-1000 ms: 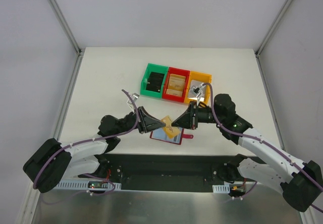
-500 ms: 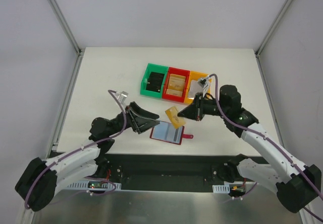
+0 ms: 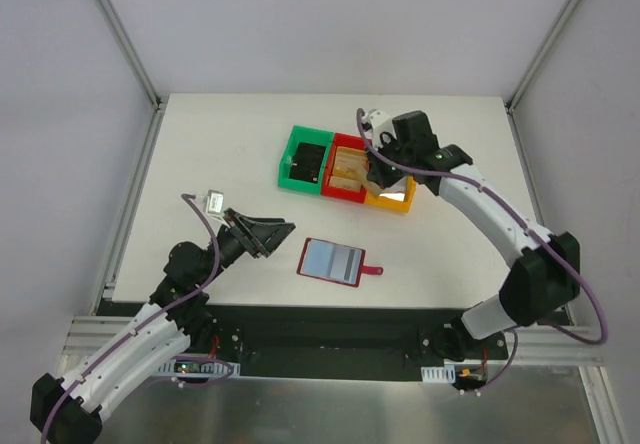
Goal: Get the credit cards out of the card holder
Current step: Place the credit card in the storage box.
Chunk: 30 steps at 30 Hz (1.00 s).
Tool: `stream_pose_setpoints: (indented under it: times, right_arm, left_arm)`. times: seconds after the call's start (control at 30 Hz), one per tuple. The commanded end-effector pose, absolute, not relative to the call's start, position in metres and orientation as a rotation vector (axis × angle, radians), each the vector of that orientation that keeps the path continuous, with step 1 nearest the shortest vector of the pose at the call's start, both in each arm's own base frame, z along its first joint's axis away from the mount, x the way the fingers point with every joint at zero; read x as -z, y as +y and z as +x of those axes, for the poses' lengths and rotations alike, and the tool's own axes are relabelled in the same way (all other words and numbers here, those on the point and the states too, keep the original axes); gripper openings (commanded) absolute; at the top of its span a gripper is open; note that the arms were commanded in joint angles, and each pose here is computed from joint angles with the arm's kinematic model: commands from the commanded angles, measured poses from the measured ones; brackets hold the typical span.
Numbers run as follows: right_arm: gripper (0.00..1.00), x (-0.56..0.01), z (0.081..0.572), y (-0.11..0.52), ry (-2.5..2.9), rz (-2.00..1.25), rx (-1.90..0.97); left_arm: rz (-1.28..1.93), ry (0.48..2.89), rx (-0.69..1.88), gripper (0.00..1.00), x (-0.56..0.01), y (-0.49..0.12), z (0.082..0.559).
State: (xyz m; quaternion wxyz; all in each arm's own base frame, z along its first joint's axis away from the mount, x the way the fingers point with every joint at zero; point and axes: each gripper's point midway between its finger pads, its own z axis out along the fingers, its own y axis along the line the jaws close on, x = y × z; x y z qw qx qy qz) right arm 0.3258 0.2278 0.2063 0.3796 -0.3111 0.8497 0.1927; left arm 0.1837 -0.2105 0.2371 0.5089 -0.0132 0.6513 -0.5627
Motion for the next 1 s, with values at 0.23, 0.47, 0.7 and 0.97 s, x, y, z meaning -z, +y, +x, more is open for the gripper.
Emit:
stream_pose_setpoints:
  times: [0.23, 0.47, 0.7, 0.97]
  right_arm:
    - [0.0, -0.227, 0.375, 0.259, 1.883, -1.304, -0.533]
    - [0.0, -0.189, 0.391, 0.265, 1.9, -1.482, -0.528]
    - [0.0, -0.163, 0.409, 0.276, 1.878, -1.477, -0.535]
    - [0.0, -0.133, 0.414, 0.276, 1.91, -1.517, -0.532]
  left_arm:
    - [-0.017, 1.689, 1.269, 0.62, -0.214, -0.21, 0.189]
    - [-0.011, 1.721, 1.215, 0.62, -0.204, -0.203, 0.186]
    - [-0.021, 1.753, 1.209, 0.61, -0.193, -0.204, 0.187]
    - [-0.018, 1.769, 1.184, 0.61, -0.188, -0.203, 0.19]
